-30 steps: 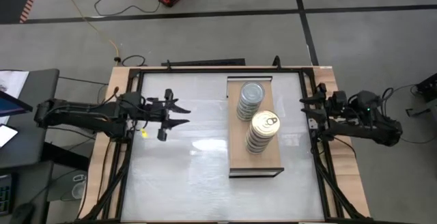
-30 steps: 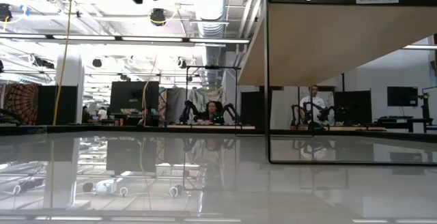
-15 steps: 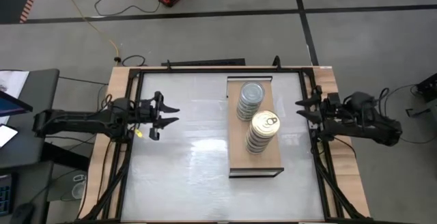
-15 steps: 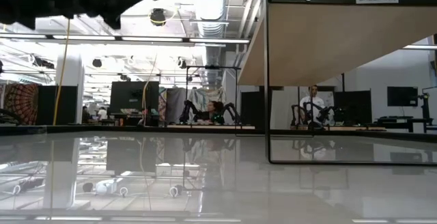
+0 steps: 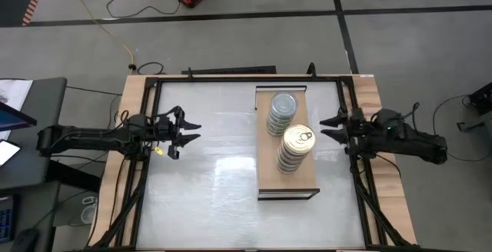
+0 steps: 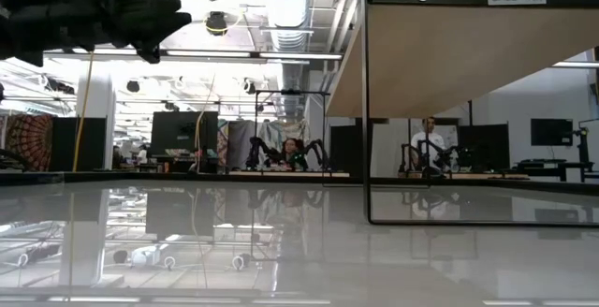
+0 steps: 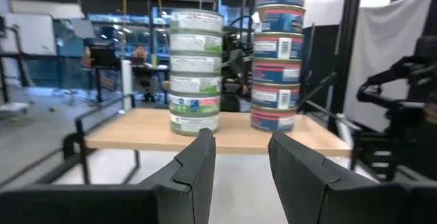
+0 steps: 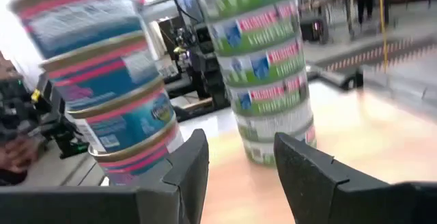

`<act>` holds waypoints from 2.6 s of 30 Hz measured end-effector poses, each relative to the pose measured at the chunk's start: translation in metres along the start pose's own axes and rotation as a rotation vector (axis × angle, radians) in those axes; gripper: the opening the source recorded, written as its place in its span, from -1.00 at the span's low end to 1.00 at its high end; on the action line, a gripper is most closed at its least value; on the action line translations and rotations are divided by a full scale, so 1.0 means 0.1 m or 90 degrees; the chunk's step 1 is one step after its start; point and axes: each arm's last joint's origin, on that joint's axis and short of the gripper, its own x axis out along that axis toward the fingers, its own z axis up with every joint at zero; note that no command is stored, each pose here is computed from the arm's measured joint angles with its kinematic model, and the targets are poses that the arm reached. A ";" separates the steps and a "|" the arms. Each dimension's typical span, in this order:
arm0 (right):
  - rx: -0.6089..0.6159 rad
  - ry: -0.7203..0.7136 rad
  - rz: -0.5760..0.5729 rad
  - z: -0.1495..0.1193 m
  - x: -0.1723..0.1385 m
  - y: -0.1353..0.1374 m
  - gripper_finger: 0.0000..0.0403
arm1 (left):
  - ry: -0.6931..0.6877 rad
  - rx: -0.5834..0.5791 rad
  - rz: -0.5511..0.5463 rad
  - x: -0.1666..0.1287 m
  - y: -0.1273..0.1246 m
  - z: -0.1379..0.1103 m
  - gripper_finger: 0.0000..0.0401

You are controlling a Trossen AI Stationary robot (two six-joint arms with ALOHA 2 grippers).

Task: Stack canned seafood by type on shelf
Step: Return to Home Position

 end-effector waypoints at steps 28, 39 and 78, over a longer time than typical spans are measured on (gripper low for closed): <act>-0.003 0.066 -0.014 -0.18 0.04 -0.05 -0.04 | 0.185 -0.158 -0.019 -0.28 -0.04 -0.40 -0.36; -0.002 0.101 -0.023 -0.23 0.03 -0.06 -0.04 | 0.314 -0.177 0.002 -0.35 -0.04 -0.59 -0.36; -0.001 0.109 -0.026 -0.24 0.03 -0.06 -0.04 | 0.247 -0.155 0.054 -0.42 -0.03 -0.50 -0.36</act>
